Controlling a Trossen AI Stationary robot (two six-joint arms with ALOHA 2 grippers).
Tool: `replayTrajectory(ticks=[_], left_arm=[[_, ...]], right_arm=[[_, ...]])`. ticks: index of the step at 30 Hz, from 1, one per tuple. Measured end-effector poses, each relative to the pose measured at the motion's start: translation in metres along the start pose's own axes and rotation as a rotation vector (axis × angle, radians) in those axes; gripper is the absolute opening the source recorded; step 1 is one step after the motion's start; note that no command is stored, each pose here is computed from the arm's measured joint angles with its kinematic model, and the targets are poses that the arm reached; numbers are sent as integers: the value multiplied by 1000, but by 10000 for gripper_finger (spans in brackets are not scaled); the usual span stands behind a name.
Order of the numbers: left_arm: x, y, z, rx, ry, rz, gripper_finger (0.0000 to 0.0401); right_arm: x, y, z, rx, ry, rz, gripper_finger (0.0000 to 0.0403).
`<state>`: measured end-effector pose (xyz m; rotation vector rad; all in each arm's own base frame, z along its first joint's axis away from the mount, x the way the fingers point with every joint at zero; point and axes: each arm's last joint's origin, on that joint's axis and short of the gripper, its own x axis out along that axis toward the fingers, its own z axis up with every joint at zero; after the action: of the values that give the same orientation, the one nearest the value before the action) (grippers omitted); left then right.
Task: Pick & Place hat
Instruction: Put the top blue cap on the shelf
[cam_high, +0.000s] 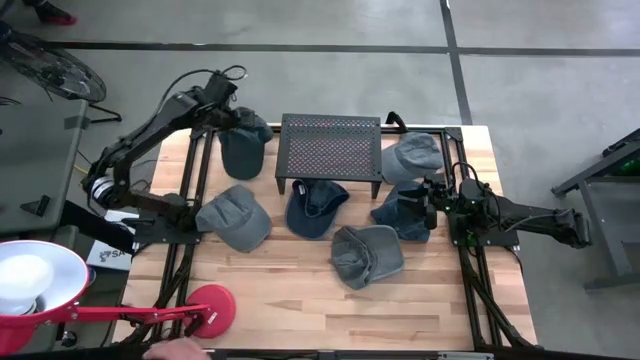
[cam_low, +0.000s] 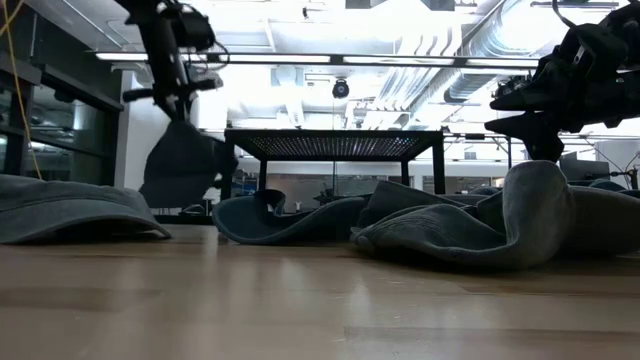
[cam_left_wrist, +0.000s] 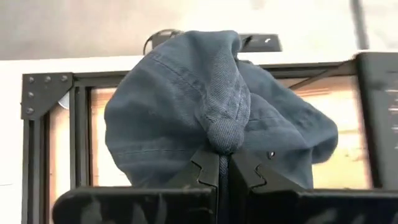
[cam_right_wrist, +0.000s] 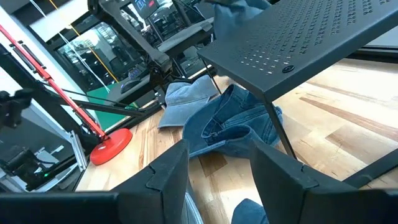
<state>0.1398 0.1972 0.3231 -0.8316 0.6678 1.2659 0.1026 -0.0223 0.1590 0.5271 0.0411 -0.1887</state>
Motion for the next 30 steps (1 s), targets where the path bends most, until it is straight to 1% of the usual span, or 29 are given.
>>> replayTrajectory(ticks=[8,14,20,24,27,30], left_arm=[[-41,12,-7,22,-98,-72,0],[-62,7,-14,44,-161,-170,0],[-74,-6,-18,29,-203,-269,0],[-90,-16,-13,9,-231,-322,0],[-102,-26,-9,-18,-268,-331,0],[-111,-36,-6,-58,-271,-360,0]], right_arm=[[0,0,0,0,0,0,161],[0,0,0,0,0,0,162],[0,0,0,0,0,0,162],[0,0,0,0,0,0,162],[0,0,0,0,0,0,161],[0,0,0,0,0,0,162]])
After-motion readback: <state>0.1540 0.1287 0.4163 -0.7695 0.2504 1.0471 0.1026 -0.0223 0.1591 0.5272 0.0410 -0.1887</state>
